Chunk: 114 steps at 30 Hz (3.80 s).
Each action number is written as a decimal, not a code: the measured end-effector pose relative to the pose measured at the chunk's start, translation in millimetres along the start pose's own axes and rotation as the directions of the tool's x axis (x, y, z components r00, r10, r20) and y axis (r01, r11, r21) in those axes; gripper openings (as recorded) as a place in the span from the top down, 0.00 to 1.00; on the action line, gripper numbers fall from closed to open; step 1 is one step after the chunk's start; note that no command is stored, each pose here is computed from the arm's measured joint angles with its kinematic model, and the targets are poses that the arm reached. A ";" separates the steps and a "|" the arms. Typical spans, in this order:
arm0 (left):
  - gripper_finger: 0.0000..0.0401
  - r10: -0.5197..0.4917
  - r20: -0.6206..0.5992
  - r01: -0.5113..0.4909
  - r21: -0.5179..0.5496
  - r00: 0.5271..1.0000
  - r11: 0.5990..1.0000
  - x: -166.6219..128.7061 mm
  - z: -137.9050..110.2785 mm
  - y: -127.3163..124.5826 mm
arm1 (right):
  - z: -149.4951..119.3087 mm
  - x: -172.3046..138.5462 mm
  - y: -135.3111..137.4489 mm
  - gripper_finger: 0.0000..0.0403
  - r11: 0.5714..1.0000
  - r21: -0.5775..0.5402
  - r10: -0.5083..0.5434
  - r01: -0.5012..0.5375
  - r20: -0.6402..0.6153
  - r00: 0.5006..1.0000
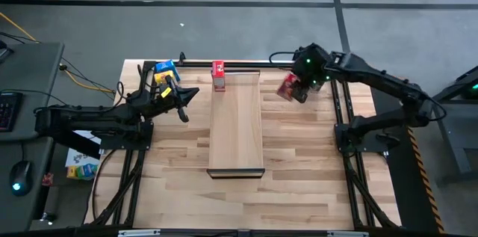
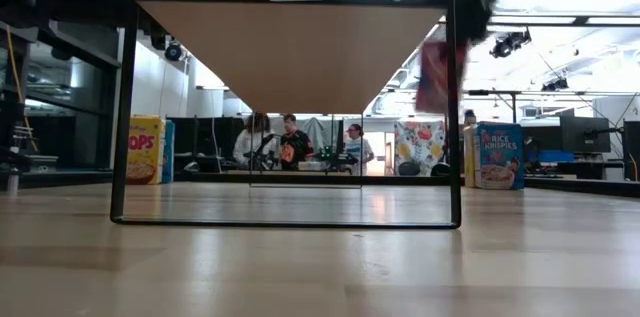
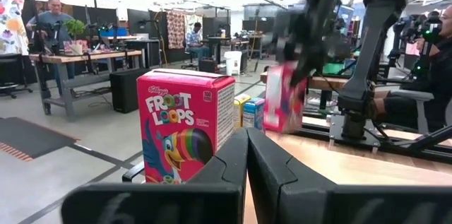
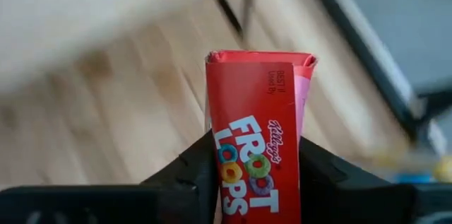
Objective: Stack cereal on shelf
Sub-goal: Put the red cereal box and aligned with the red cereal box on the shelf
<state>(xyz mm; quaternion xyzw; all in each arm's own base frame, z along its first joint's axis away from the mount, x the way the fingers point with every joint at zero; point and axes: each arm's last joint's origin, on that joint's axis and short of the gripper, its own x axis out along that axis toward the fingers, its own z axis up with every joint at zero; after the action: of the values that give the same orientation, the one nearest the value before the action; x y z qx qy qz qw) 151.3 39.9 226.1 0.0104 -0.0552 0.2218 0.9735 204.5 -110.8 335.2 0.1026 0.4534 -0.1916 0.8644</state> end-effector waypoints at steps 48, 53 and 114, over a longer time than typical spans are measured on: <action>1.00 0.000 -0.010 0.000 -0.016 1.000 1.000 0.0 -1.0 0.0 | 131.5 53.2 86.1 0.52 0.925 -0.377 -0.039 0.046 0.025 0.999; 1.00 0.000 -0.010 0.000 -0.016 1.000 1.000 0.0 -1.0 0.0 | 132.3 53.3 84.8 0.52 0.916 -0.397 -0.052 0.061 0.033 0.998; 1.00 -0.001 -0.031 0.000 -0.011 1.000 1.000 0.0 -3.0 -0.1 | 122.8 -5.9 92.6 0.46 0.891 -0.427 0.113 -0.153 -0.117 0.987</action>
<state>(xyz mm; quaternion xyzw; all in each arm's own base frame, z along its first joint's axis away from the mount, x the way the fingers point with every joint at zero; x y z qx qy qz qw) 151.6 40.0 223.1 0.0016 -0.0415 0.2214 0.9743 332.3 -68.6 410.2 -0.0535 0.5147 -0.0215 0.8555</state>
